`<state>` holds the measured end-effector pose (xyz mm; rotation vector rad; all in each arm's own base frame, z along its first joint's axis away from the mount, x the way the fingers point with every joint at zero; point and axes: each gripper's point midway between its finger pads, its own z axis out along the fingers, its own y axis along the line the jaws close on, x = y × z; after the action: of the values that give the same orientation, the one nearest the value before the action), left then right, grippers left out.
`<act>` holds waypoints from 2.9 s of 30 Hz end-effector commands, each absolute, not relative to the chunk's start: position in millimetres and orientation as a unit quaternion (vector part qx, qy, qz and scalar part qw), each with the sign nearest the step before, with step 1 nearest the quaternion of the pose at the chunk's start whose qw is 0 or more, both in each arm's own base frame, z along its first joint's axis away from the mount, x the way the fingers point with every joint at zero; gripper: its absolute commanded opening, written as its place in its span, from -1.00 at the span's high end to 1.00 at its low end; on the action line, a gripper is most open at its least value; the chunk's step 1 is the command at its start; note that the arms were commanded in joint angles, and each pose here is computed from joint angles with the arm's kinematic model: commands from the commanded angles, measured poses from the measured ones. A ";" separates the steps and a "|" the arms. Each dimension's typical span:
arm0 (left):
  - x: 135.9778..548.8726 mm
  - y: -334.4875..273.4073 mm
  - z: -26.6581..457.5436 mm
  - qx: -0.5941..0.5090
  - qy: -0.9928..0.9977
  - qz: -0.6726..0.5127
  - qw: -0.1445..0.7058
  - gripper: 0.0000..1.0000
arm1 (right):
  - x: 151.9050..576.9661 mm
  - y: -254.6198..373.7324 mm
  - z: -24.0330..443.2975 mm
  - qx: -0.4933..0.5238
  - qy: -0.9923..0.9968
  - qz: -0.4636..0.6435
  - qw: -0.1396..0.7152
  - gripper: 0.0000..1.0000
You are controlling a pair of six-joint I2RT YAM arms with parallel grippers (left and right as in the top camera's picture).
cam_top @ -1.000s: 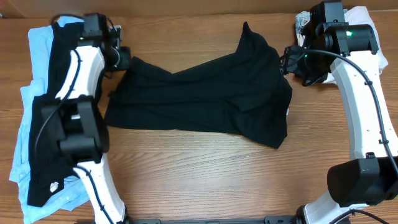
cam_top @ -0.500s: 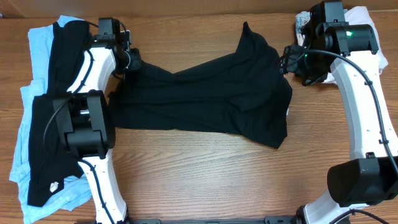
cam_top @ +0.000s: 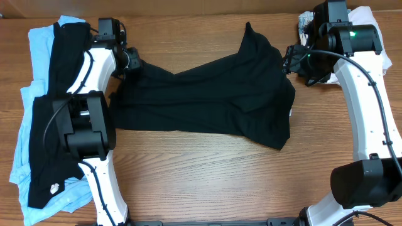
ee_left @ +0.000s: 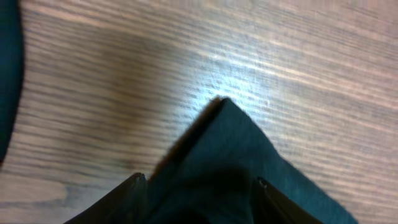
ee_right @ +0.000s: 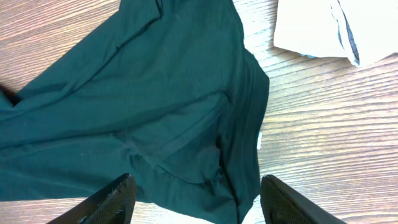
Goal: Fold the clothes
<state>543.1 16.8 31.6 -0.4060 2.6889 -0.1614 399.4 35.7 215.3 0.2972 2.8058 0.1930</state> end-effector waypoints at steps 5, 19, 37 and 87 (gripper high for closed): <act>543.3 20.2 5.4 -0.178 0.964 -0.060 0.191 0.03 | 399.1 32.6 217.7 0.104 0.979 0.063 0.161 -0.36; 546.1 18.7 1.7 -0.176 0.963 -0.061 0.194 0.72 | 400.5 32.7 218.2 0.104 0.979 0.063 0.164 -0.38; 554.3 36.0 98.5 -0.164 0.963 -0.053 0.209 0.92 | 450.3 46.7 235.4 0.087 0.957 0.100 0.259 -0.37; 529.4 35.9 129.0 -0.159 0.972 -0.023 0.170 0.92 | 560.2 111.6 13.2 0.134 0.958 0.137 0.215 -0.08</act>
<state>525.7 36.8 112.7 -0.4972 2.7950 -0.0789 562.5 106.6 28.2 0.3674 2.6326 0.3613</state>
